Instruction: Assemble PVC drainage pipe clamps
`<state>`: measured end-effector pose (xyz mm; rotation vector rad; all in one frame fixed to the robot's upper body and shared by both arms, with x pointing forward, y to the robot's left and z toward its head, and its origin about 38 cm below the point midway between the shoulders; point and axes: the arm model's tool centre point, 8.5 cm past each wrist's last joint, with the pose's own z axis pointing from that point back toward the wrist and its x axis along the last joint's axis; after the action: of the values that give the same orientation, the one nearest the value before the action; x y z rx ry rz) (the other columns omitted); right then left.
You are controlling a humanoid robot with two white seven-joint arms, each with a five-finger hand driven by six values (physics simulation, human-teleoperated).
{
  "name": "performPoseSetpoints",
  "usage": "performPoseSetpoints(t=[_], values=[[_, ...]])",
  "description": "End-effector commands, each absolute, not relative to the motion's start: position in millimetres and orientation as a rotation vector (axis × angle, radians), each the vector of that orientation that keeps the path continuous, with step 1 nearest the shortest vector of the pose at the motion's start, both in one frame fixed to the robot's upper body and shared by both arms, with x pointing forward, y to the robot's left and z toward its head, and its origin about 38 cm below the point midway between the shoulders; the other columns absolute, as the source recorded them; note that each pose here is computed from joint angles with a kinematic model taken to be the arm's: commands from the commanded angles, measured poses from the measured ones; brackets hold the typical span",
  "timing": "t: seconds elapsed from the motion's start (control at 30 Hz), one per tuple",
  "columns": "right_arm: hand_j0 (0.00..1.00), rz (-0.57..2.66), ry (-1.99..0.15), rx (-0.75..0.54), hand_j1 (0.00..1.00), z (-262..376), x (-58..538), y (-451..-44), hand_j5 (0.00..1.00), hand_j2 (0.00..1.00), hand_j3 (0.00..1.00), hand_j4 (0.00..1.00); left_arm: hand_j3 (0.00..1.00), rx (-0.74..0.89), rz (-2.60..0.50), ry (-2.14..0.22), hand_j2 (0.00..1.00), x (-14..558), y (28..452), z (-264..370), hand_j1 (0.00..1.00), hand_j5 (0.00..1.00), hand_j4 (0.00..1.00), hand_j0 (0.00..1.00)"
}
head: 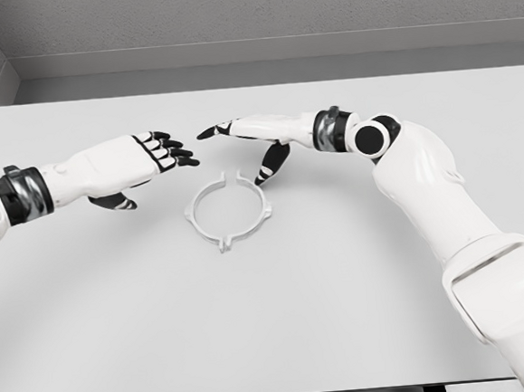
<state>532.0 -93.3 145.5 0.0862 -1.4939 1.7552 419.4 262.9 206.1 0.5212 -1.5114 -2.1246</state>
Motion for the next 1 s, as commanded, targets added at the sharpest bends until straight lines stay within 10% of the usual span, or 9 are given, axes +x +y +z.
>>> performPoseSetpoints(t=[0.0,0.2,0.43,0.97], values=[[1.0,1.746,-1.502,0.093,1.0,146.8,532.0,-91.7,1.0,1.0,1.0,1.0,1.0,0.515,-2.12,-1.514,1.0,419.5,262.2,206.1,1.0,1.0,1.0,1.0],[1.0,1.728,-1.515,0.063,1.0,157.4,539.1,-102.9,1.0,1.0,1.0,1.0,1.0,0.515,-2.121,-1.512,1.0,419.4,262.3,206.0,1.0,1.0,1.0,1.0],[1.0,1.456,-1.411,-0.375,1.0,215.4,548.6,-361.7,1.0,1.0,1.0,1.0,1.0,0.519,-2.117,-1.515,1.0,419.7,262.9,206.9,1.0,1.0,1.0,1.0],[1.0,1.575,-1.347,-0.482,1.0,218.0,508.3,-403.2,1.0,1.0,1.0,1.0,1.0,0.483,-2.142,-1.502,1.0,425.7,230.3,187.3,1.0,1.0,1.0,1.0]])
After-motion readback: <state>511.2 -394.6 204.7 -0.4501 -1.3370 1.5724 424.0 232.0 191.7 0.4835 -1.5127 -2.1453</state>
